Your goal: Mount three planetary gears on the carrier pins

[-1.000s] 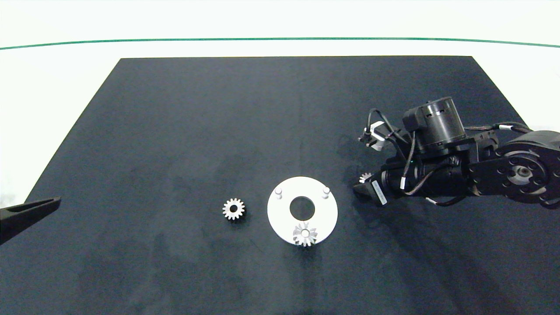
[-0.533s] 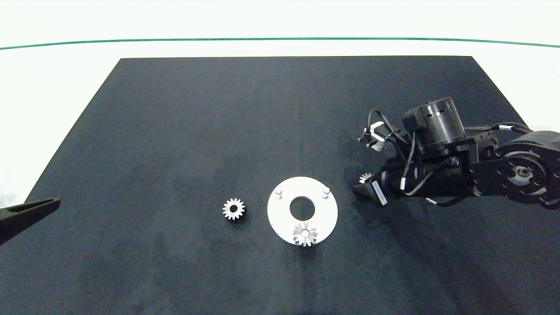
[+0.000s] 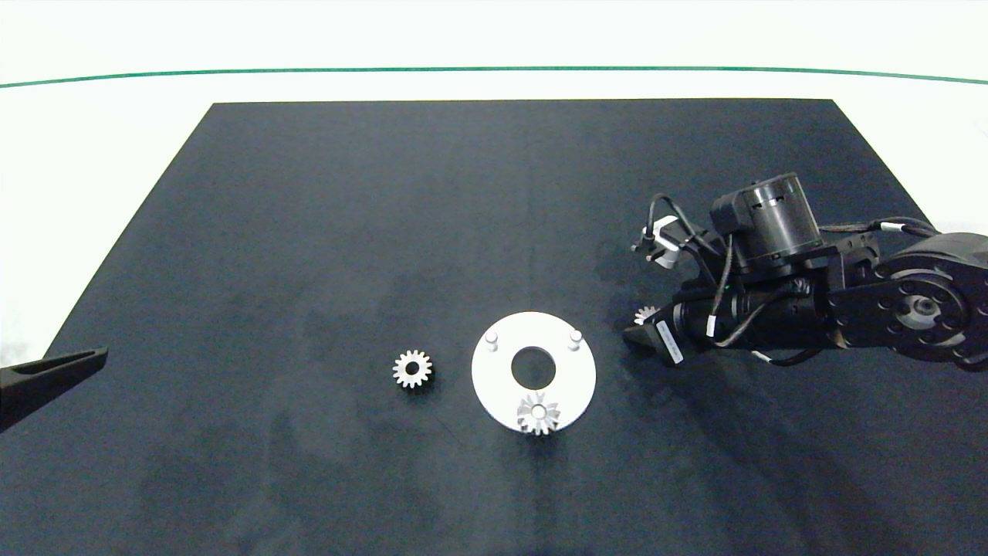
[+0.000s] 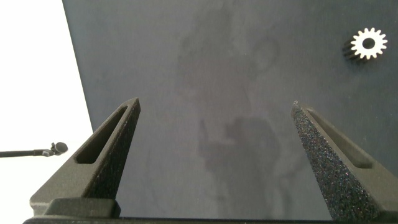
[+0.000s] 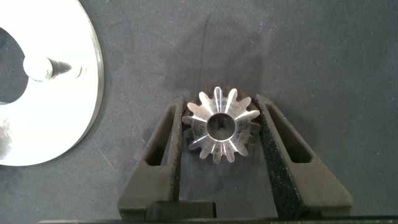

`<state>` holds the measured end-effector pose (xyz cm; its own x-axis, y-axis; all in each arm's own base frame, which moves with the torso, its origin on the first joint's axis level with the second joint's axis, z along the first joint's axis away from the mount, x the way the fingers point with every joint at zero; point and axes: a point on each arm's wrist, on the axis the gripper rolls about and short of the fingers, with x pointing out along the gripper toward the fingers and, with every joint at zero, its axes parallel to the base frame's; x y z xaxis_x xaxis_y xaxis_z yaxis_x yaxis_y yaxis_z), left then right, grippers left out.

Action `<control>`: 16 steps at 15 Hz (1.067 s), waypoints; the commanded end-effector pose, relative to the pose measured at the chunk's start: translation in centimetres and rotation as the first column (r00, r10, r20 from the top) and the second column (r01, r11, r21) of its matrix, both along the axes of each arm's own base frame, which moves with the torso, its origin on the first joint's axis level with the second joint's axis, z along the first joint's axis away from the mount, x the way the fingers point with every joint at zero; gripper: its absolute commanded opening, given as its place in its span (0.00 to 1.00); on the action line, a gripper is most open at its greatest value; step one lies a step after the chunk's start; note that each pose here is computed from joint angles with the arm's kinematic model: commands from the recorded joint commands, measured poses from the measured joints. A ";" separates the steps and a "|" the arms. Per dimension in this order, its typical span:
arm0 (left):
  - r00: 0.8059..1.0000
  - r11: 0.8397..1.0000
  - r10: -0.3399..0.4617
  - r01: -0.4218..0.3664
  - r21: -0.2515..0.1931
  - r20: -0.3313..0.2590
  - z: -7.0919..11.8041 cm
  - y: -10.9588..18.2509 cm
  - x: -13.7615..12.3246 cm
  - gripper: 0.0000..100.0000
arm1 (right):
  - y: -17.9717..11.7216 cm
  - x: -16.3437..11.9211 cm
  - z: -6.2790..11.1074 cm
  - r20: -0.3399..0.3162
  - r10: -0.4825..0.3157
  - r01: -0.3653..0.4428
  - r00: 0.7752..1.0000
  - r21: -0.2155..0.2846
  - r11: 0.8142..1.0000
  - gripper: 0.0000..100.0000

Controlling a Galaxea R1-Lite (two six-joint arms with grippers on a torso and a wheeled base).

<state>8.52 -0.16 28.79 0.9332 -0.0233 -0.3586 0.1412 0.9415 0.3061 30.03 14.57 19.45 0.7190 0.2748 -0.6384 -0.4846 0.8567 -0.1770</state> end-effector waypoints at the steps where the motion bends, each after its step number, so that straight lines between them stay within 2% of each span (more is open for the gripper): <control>1: 1.000 1.000 -0.001 0.001 0.002 -0.003 0.0 0.0 0.0 1.00 | 0.0 0.0 -0.1 -0.004 0.000 0.000 1.000 -0.003 1.000 0.04; 7: 1.000 1.000 -0.005 0.005 0.013 -0.016 -0.1 0.0 0.0 1.00 | -0.4 -0.8 0.9 0.003 -0.008 0.008 1.000 -0.015 1.000 0.01; 10: 1.000 1.000 -0.005 0.005 0.014 -0.018 -0.1 0.0 0.0 1.00 | -0.5 -1.2 3.1 0.012 -0.005 0.005 1.000 -0.020 1.000 0.01; 11: 1.000 1.000 -0.005 0.005 0.014 -0.019 -0.2 0.0 0.1 1.00 | -0.2 -1.7 4.5 0.009 0.011 -0.011 1.000 -0.025 1.000 0.01; 13: 1.000 1.000 -0.005 0.005 0.014 -0.018 -0.1 0.0 0.0 1.00 | 1.0 -2.6 5.8 0.013 0.052 -0.052 0.999 -0.034 0.998 0.01; 16: 1.000 1.000 -0.005 0.005 0.013 -0.013 -0.1 0.0 -0.1 1.00 | 3.9 -4.1 6.1 0.020 0.091 -0.089 0.996 -0.101 0.991 0.01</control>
